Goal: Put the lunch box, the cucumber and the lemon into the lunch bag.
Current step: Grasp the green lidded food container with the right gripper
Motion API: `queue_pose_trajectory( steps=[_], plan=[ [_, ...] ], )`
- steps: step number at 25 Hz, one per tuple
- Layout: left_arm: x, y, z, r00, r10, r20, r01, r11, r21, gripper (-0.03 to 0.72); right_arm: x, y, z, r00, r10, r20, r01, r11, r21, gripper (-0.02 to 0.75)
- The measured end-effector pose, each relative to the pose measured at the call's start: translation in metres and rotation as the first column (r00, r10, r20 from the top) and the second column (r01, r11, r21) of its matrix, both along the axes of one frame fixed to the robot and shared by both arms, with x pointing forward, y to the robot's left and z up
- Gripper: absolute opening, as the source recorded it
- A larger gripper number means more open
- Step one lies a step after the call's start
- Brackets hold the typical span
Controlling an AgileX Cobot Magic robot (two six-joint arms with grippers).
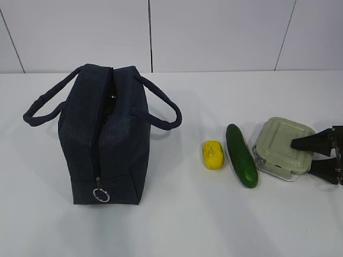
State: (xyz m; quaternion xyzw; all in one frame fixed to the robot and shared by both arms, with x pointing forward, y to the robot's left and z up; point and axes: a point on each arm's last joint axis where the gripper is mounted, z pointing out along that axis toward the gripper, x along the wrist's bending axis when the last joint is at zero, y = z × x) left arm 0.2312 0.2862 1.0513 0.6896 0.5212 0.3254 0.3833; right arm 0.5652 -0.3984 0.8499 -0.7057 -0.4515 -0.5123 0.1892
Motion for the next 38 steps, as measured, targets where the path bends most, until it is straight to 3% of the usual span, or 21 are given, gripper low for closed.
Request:
queue_pose_trajectory(
  steps=[5, 11, 38],
  plan=[
    [0.0, 0.0, 0.0, 1.0, 0.0, 0.0, 0.0, 1.0, 0.0, 0.238, 0.0, 0.0001, 0.0001, 1.0, 0.001, 0.001, -0.001, 1.0, 0.001, 0.566],
    [0.0, 0.0, 0.0, 1.0, 0.0, 0.0, 0.0, 1.0, 0.0, 0.238, -0.0001, 0.0004, 0.0005, 1.0, 0.003, 0.003, -0.003, 1.0, 0.006, 0.486],
    [0.0, 0.0, 0.0, 1.0, 0.0, 0.0, 0.0, 1.0, 0.0, 0.238, -0.0003, 0.0012, 0.0018, 1.0, 0.008, 0.006, -0.008, 1.0, 0.022, 0.428]
  ],
)
